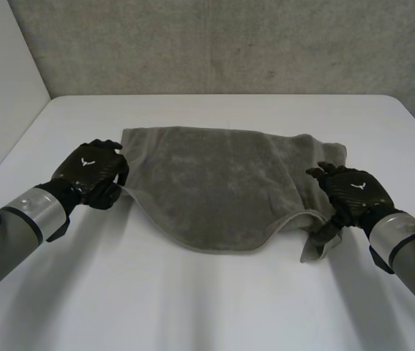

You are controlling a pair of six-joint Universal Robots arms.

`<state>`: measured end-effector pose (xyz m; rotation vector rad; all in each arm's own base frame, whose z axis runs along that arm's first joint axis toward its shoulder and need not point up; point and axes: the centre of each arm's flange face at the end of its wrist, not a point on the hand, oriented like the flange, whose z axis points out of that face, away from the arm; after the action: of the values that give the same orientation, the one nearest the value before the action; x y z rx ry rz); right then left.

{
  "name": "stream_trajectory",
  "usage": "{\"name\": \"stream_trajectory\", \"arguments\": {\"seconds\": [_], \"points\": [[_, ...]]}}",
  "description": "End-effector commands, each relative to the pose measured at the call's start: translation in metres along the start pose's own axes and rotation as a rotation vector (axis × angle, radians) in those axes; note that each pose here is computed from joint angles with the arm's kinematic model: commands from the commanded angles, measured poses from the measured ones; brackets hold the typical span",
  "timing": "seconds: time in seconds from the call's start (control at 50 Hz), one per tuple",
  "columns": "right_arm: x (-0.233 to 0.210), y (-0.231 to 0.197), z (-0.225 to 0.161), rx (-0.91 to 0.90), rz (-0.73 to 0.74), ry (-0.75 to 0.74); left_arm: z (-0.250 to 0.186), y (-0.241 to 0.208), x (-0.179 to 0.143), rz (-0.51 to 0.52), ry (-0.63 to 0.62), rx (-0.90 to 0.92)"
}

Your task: Fold the towel.

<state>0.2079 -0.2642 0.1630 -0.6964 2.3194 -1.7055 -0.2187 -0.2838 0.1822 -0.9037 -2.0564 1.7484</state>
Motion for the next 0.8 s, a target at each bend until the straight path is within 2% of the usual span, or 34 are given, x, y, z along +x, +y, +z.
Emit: {"name": "stream_trajectory", "arguments": {"seconds": [0.02,0.08,0.12,0.22,0.32,0.6,0.8], "points": [[0.011,0.013,0.0,0.009,0.012,0.05,-0.001,-0.002,-0.008,-0.044,-0.025,0.006],[0.012,0.02,0.0,0.0,0.024,0.054,-0.003,-0.007,-0.01,-0.095,-0.031,0.018],[0.015,0.028,0.004,-0.021,0.082,0.064,-0.003,-0.008,-0.01,-0.107,-0.03,0.022],[0.022,0.039,0.01,-0.053,0.191,0.071,-0.004,-0.006,-0.015,-0.121,-0.044,0.017],[0.021,0.05,0.012,-0.096,0.235,0.067,-0.004,-0.005,-0.017,-0.127,-0.052,0.01],[0.013,0.056,0.0,-0.118,0.249,0.032,-0.006,-0.001,-0.018,-0.137,-0.058,-0.001],[0.024,0.052,-0.007,-0.076,0.246,0.071,-0.006,0.0,-0.018,-0.139,-0.057,-0.004]]}}
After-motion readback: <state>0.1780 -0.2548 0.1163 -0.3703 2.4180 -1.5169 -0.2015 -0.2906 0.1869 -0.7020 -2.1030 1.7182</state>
